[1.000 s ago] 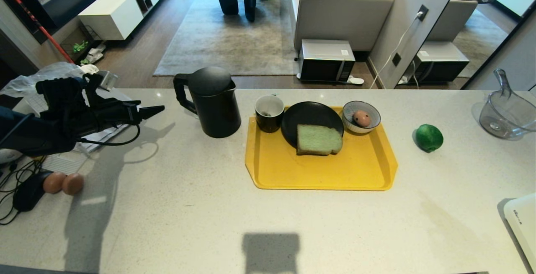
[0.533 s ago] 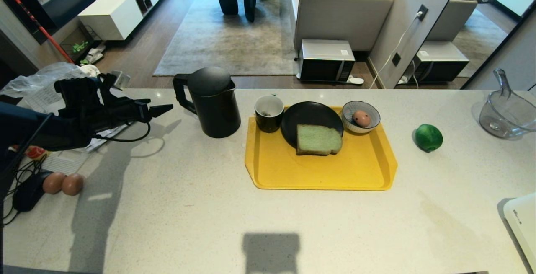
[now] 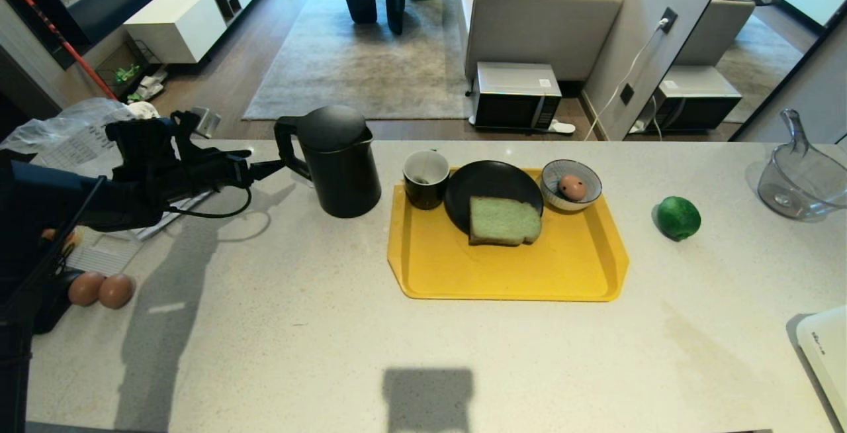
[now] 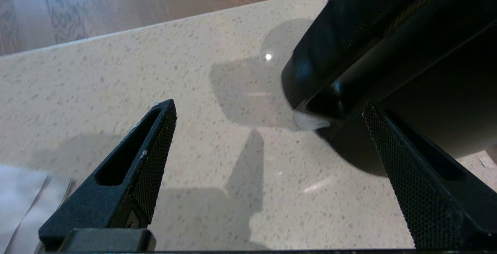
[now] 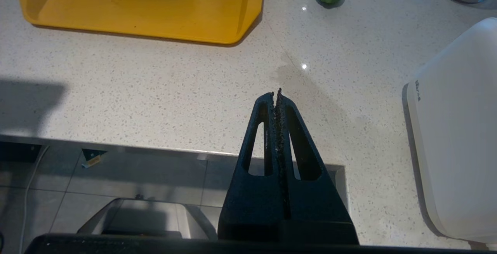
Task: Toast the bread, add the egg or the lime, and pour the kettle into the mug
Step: Pick up the kettle
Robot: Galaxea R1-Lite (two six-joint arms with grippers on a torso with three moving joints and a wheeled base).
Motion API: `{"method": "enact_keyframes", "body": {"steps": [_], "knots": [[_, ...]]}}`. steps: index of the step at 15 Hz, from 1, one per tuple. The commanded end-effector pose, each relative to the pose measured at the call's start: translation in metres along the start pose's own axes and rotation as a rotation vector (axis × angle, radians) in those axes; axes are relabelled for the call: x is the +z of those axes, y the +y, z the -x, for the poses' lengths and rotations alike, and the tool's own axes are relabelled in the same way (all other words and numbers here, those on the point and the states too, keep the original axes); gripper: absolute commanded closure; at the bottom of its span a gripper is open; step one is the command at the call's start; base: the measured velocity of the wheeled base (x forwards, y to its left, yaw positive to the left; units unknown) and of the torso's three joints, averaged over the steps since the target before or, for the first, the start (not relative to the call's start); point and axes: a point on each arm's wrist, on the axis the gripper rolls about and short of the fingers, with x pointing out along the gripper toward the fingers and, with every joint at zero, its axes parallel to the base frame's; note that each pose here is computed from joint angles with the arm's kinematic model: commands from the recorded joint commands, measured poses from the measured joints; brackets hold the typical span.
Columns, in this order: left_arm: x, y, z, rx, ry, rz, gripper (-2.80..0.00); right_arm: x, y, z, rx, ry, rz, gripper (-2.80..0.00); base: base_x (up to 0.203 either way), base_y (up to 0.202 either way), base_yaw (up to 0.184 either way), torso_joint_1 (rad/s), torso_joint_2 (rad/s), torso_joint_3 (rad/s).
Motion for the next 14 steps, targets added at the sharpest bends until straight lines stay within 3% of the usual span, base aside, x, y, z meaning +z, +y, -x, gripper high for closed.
{"method": "enact_keyframes", "body": {"steps": [1, 14], "knots": [[0.0031, -0.0007, -0.006, -0.011, -0.02, -0.018, -2.8, 0.0, 0.0, 0.0, 0.001, 0.001, 0.0, 0.0, 0.0, 0.0, 0.0, 0.0, 0.0, 0.0], [0.0074, -0.0003, -0.0146, -0.013, -0.027, -0.043, -2.8, 0.0, 0.0, 0.0, 0.001, 0.001, 0.0, 0.0, 0.0, 0.0, 0.0, 0.0, 0.0, 0.0]]}}
